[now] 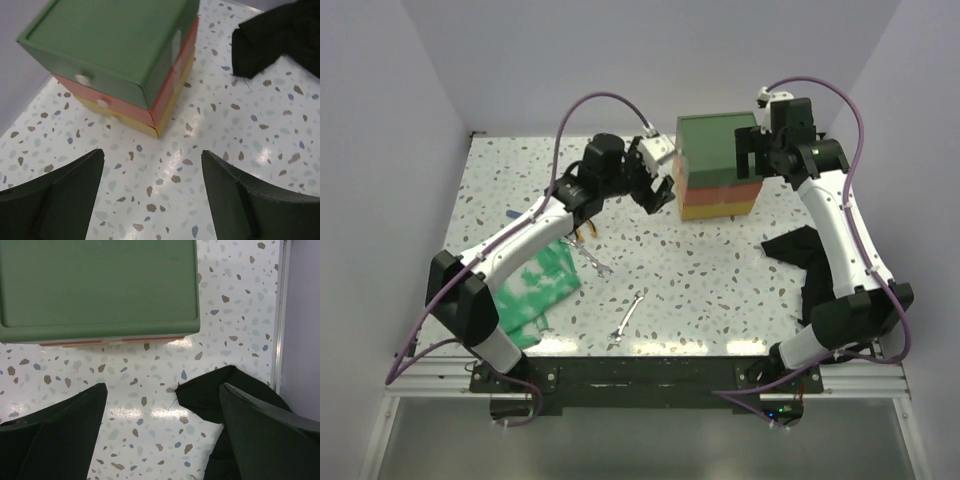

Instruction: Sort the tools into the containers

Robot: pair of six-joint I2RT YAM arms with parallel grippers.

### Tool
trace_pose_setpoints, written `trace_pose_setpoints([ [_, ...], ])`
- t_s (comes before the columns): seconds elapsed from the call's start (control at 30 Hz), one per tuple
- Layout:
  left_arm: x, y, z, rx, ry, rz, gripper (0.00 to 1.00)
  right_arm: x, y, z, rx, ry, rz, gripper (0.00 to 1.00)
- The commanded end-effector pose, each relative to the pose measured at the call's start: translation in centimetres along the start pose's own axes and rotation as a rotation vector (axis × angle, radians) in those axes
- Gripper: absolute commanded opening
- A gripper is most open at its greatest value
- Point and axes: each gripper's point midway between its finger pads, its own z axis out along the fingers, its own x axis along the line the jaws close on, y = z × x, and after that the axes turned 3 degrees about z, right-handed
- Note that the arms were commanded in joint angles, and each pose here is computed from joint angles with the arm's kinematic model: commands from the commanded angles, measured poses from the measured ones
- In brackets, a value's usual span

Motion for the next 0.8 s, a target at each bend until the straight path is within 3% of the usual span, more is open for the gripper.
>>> trace_pose_setpoints([
  [0.0,5.4,4.9,-0.3,-0.172,0.080,-0.200,0.84,1.3,5.0,-1.1,-0.174,0.089,-0.028,0.99],
  [0.2,11.6,4.6,0.3,-0.234,0.060,-0.468,0.85,4.4,8.1,-0.4,-0.291,0.246,-0.051,0.99],
  [0.23,12.1,5.5,0.3,-0.293,0.028,-0.470,0.86,4.7,8.5,-0.2,-0.299,0.258,-0.041,0.99],
  [0.3,13.5,3.9,0.3,-0.312,0.020,-0.591,0.90,5.5,9.6,-0.1,-0.325,0.294,-0.006,0.99],
  [0.43,15.6,2.6,0.6,-0.365,-0.008,-0.688,0.91,7.2,10.1,2.1,-0.297,0.353,0.054,0.99],
  [0.57,17.9,-0.9,1.9,-0.342,0.013,-0.797,0.87,8.1,10.2,4.3,-0.270,0.368,0.114,0.98],
  [0.77,17.4,-7.3,5.0,-0.253,-0.007,-0.906,0.79,9.7,9.4,6.6,-0.230,0.425,0.116,0.95],
])
